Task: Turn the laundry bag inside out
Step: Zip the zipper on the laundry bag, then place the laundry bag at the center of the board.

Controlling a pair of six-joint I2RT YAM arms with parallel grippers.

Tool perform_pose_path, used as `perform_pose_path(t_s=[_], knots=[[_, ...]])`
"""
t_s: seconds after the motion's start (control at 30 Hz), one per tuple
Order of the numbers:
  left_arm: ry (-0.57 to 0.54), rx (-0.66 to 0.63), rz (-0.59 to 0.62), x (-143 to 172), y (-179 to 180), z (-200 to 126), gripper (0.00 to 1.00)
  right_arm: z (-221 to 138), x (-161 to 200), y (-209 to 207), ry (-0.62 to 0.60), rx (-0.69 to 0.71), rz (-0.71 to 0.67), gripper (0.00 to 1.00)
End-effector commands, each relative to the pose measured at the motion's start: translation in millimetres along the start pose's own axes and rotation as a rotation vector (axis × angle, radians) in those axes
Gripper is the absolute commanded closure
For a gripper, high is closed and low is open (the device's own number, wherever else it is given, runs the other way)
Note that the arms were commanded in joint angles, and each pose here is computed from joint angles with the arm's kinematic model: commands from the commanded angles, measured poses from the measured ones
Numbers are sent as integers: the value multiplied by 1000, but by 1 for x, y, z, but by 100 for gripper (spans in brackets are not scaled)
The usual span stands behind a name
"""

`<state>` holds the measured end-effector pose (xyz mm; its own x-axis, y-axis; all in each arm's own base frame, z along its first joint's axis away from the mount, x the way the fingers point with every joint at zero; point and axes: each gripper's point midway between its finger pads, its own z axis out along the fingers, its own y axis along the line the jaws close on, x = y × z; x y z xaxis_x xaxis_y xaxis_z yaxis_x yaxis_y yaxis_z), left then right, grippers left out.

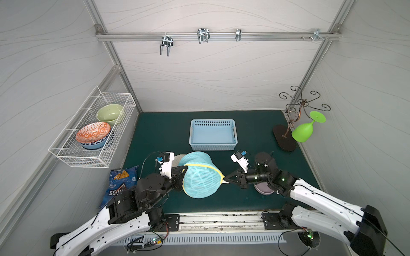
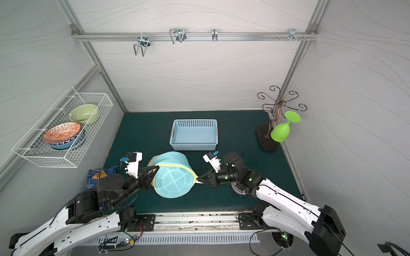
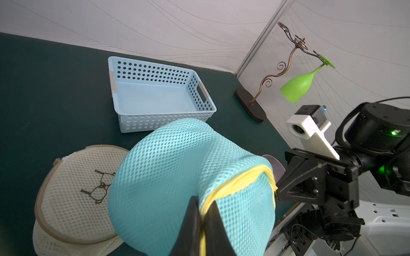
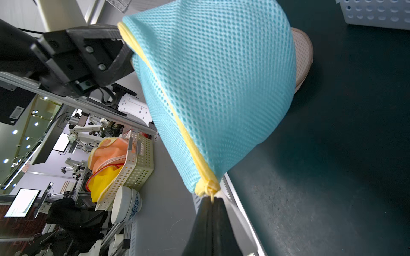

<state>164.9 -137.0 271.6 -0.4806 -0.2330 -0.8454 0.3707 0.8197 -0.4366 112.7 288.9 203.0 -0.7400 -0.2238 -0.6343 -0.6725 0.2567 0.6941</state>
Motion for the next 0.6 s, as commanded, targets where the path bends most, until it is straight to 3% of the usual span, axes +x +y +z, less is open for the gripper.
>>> perform_pose_path(t_s=[0.0, 0.17, 0.27, 0.37, 0.57], knots=[[-300, -94, -120, -57, 18, -15, 100, -5, 42, -33, 60, 112, 166, 100], [-335, -117, -166, -48, 23, 6, 100, 1, 59, -29, 89, 108, 177, 100], [-185, -68, -174, -25, 12, 39, 100, -2, 61, -35, 97, 181, 143, 100], [-32, 11, -210, 2, -5, 74, 100, -11, 34, -28, 61, 241, 39, 100], [124, -84, -218, 46, 10, 107, 100, -10, 11, -58, 83, 341, 95, 100]])
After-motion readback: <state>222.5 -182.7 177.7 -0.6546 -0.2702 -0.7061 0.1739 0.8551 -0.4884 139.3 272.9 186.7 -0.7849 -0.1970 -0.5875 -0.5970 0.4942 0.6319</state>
